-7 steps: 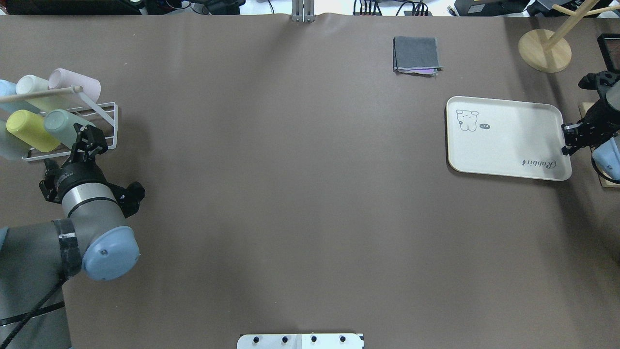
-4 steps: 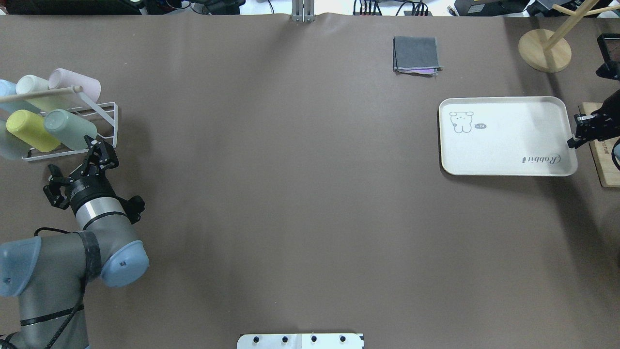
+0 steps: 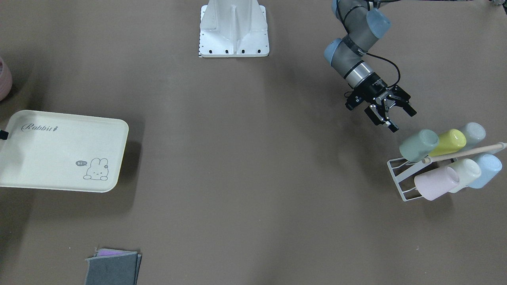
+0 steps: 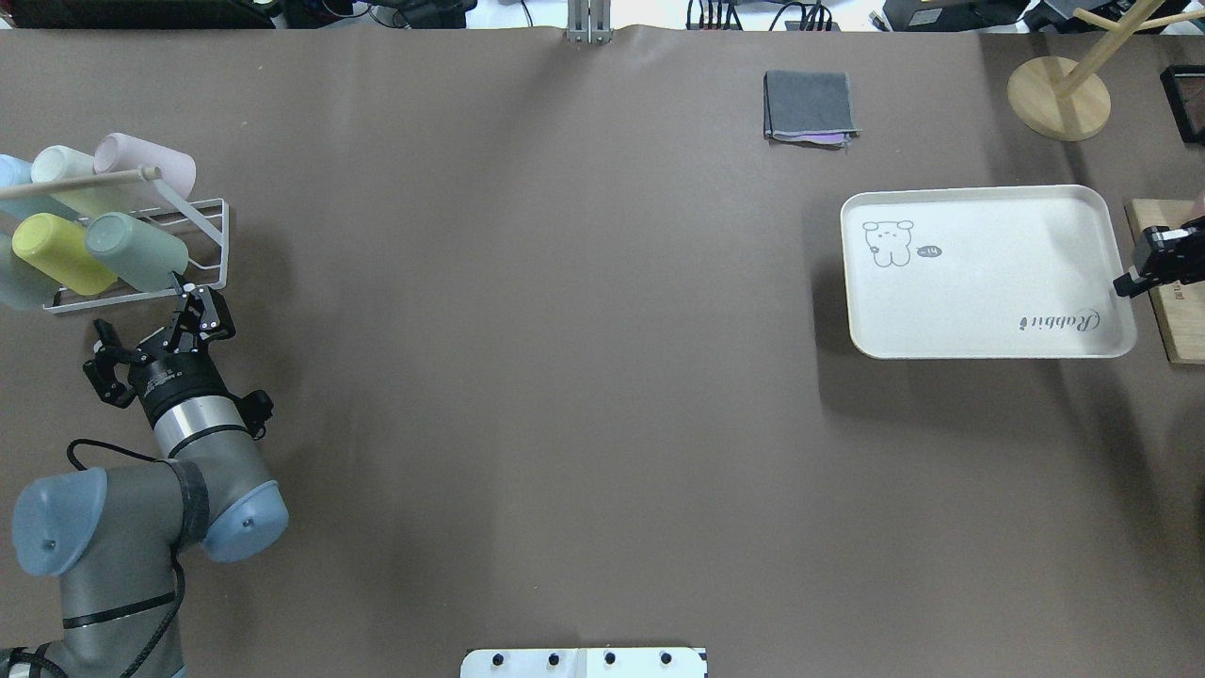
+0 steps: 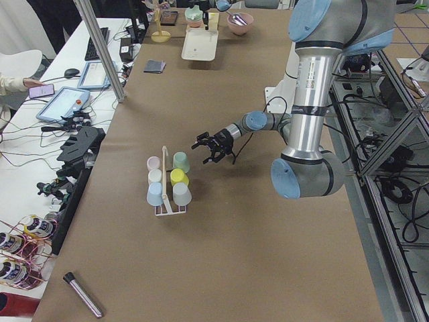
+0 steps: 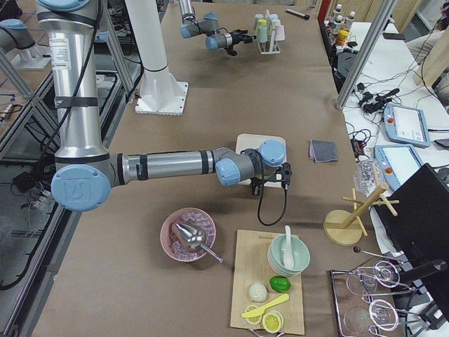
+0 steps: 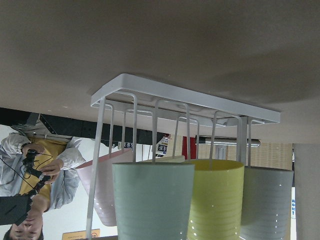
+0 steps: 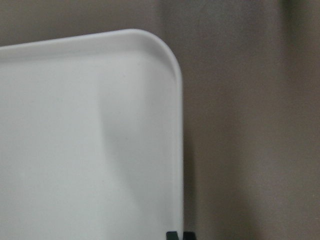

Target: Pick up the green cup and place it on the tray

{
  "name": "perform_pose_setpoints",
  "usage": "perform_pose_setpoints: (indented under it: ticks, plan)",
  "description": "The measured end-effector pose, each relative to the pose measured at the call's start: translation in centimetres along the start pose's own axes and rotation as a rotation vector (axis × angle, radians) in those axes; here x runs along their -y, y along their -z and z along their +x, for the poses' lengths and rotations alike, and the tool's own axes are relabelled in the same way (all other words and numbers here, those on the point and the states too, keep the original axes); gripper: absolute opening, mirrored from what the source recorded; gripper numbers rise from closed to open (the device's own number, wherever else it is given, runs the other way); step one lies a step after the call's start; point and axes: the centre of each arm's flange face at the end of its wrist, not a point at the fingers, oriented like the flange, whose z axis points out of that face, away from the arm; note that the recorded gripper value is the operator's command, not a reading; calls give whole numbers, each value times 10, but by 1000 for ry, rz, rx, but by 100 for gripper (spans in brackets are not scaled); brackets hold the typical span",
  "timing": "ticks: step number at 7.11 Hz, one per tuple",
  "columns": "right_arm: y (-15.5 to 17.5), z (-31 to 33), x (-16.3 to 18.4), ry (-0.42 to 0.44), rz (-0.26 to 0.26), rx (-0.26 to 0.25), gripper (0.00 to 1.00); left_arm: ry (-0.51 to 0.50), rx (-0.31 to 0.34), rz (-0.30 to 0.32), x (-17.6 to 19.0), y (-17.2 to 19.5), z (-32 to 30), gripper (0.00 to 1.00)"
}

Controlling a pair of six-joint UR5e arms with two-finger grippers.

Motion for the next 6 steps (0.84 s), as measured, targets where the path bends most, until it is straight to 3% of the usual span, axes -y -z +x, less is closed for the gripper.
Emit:
perform_pose_setpoints:
  ticks: [2, 6]
  plan:
    - [9, -51, -14, 7, 5, 36, 0, -35, 8, -22, 6, -8, 3, 98]
    - [-33, -212, -22, 5, -46, 66, 0, -37, -2, -49, 9, -27, -1, 98]
